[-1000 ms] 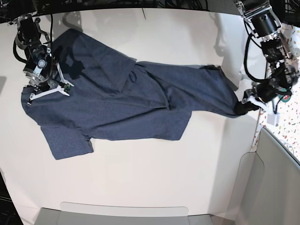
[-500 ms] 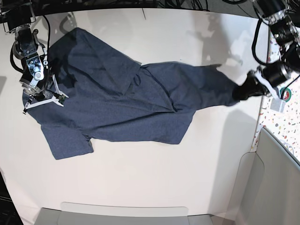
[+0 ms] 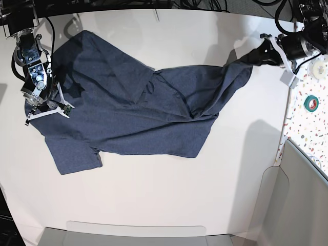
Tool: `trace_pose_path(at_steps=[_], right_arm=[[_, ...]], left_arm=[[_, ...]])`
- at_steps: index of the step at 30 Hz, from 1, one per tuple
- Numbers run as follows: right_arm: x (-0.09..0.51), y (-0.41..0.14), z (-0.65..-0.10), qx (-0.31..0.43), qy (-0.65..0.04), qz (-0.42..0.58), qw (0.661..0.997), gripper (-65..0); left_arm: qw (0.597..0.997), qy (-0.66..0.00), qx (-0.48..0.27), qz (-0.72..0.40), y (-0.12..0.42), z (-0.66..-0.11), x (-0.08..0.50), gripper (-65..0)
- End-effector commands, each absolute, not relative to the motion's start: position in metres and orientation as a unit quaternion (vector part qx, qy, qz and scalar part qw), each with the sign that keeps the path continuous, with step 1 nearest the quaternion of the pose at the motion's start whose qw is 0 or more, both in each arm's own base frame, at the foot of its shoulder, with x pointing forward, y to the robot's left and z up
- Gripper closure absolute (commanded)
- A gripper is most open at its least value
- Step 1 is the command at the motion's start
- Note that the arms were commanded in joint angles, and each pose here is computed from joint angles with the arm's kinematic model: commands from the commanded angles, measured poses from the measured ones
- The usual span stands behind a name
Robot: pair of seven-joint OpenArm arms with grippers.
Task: Layout the t-shirt on the table in an organized manner, then fold the t-shirt properly
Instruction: 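Pull the held sleeve away from the right gripper to stretch the shirt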
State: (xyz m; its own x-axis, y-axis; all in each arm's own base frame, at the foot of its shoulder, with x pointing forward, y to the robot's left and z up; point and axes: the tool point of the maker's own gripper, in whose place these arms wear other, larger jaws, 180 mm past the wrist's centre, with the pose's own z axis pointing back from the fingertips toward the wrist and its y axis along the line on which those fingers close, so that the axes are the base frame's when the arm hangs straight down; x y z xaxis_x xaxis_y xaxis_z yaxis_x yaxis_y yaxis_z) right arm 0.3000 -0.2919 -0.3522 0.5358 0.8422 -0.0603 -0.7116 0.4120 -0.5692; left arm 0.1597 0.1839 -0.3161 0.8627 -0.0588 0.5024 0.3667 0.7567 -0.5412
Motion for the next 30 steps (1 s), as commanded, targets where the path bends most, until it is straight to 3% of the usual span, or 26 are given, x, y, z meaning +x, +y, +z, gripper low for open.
trace_pose_path(at_steps=[1,5,15,23,30], right_arm=[[0.313,-0.301,-0.333,-0.3,-0.132,0.46,0.825,0.0],[0.315,-0.301,-0.331,-0.302,-0.135,0.458,0.825,0.0],[0.32,-0.301,-0.326,-0.305,-0.14,0.457,0.824,0.0],[0.321,-0.3,-0.325,-0.305,-0.144,0.456,0.823,0.0],[0.33,-0.296,-0.288,-0.316,-0.209,0.417,0.826,0.0]], left_arm=[[0.906,-0.227,-0.331,-0.134,0.181,-0.312,0.156,0.0],[0.921,-0.163,-0.319,-0.154,0.176,-0.335,0.129,0.0],[0.961,-0.018,-0.15,-0.231,0.212,-0.399,0.069,0.0],[0.966,-0.007,-0.098,-0.239,0.233,-0.403,0.07,0.0],[0.975,-0.033,-0.07,-0.21,0.255,-0.392,0.084,-11.7]])
